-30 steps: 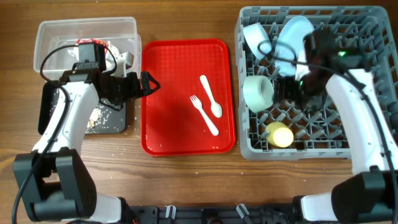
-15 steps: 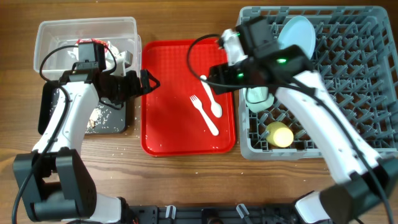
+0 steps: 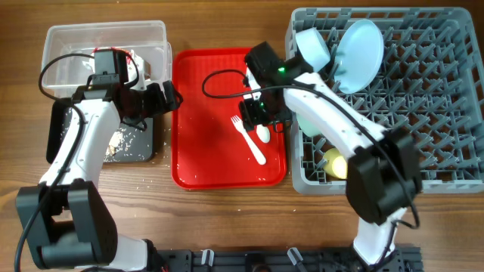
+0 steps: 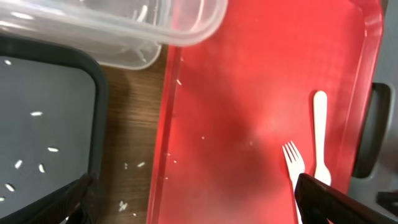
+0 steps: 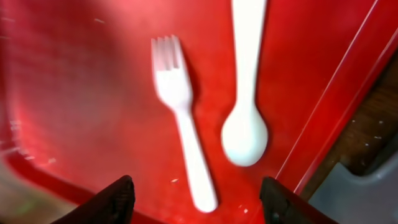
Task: Sort waste into correct bins and load items into the dishwasher rack
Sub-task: 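Move the right gripper to the red tray and grasp the white spoon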
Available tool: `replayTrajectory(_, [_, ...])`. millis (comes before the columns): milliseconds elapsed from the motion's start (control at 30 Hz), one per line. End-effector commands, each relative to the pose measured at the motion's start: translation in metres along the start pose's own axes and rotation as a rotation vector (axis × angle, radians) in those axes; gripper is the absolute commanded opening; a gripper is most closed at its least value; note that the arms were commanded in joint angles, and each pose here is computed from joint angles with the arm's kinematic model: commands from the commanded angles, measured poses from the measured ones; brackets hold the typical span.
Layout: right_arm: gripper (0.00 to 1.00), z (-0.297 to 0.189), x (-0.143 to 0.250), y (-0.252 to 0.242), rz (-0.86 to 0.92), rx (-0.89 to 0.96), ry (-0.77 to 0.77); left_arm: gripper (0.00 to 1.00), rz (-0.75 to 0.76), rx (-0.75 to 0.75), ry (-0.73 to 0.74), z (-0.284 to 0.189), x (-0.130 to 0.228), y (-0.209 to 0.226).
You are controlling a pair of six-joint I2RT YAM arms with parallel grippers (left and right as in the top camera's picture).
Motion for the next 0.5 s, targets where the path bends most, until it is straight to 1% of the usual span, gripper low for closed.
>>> replayTrajectory(0, [0.61,0.021,0.001,-0.01,0.029,0.041,0.051,1.0,-0.004,-0.011,-0.041,-0.007,-0.006,0.001])
replayTrajectory(100, [0.57,0.034,0.004,-0.018,0.063,0.07,0.084,1.0,-0.004,-0.011,-0.041,-0.007,-0.006,0.001])
replayTrajectory(167, [0.53,0.042,0.005,-0.024,0.066,0.071,0.102,1.0,-0.004,-0.011,-0.041,-0.007,-0.006,0.001])
replayTrajectory(300, [0.47,0.05,0.008,-0.032,-0.003,0.071,0.128,1.0,-0.004,-0.011,-0.041,-0.007,-0.006,0.001])
replayTrajectory(467, [0.44,0.05,0.008,-0.036,-0.124,0.068,0.136,1.0,-0.004,-0.011,-0.041,-0.007,-0.006,0.001])
Point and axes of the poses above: each gripper's point midway between its finger pads, its own z axis out along the fingers, its own y axis along the line the jaws close on, x = y × z, the point moved 3 cm from there along -z, back along the fingers, and after that the axes turned 11 degrees about -z, right-handed, at the moved point
